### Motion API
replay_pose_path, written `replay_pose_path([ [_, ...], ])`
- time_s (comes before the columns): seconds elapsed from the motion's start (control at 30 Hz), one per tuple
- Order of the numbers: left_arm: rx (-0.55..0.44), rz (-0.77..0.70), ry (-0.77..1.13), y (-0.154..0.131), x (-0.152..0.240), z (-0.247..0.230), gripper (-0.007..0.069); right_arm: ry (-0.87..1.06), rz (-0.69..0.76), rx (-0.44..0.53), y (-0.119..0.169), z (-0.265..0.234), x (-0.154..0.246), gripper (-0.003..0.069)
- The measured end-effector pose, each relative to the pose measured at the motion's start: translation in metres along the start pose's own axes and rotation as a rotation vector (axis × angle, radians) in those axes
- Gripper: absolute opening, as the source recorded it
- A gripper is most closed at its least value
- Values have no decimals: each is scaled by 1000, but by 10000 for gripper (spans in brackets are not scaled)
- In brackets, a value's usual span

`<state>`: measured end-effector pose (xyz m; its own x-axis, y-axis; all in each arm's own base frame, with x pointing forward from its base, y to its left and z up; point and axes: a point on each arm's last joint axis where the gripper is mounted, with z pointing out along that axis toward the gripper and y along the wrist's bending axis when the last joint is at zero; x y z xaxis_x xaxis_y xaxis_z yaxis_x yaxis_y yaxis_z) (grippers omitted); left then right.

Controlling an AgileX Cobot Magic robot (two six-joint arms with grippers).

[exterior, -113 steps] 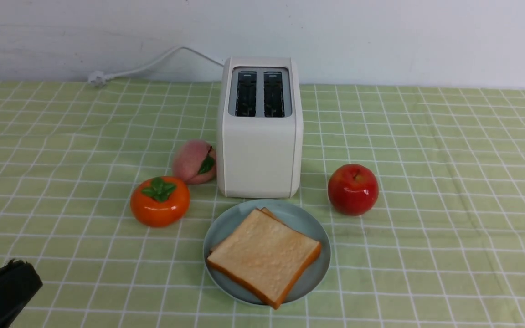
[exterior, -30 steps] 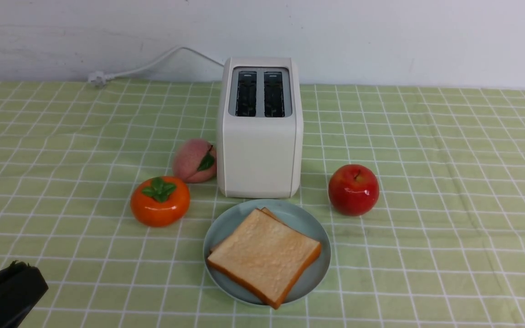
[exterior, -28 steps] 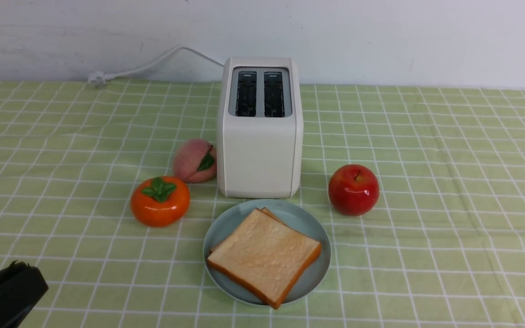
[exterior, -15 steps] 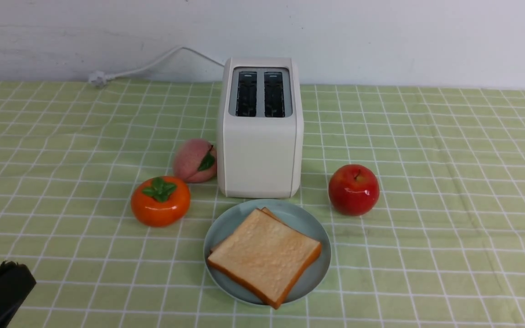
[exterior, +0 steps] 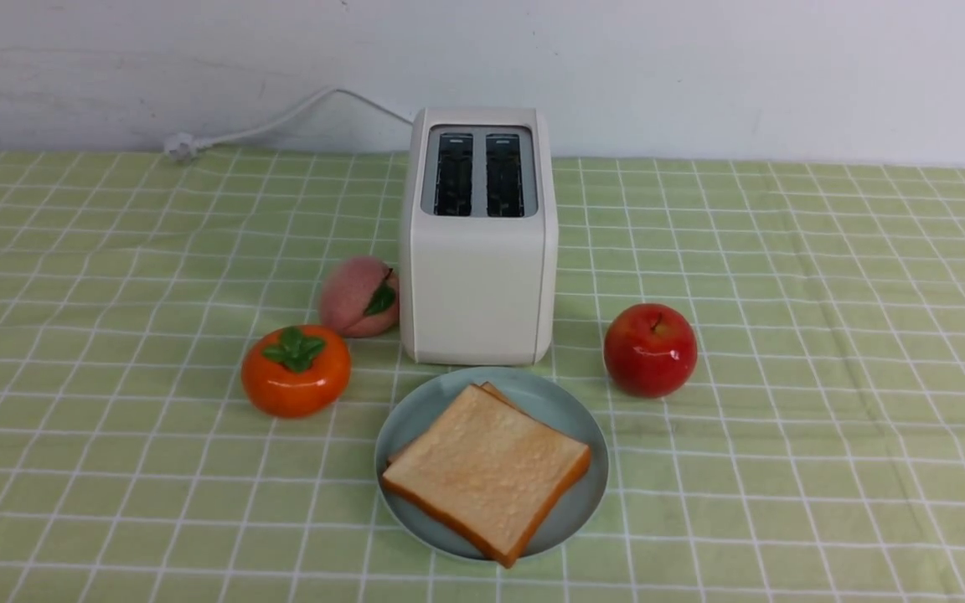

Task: Take toasted bread from bread machine on green coffee tablecloth place on plate.

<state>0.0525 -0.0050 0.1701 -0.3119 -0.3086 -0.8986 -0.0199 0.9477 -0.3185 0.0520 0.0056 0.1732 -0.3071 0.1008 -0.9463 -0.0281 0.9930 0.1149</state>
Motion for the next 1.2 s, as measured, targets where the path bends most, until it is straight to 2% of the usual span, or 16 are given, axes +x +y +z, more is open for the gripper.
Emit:
replay_pose_path([
  [1.2, -6, -15, 15, 1, 1, 0, -13, 1, -3, 1, 0, 0, 0, 66],
])
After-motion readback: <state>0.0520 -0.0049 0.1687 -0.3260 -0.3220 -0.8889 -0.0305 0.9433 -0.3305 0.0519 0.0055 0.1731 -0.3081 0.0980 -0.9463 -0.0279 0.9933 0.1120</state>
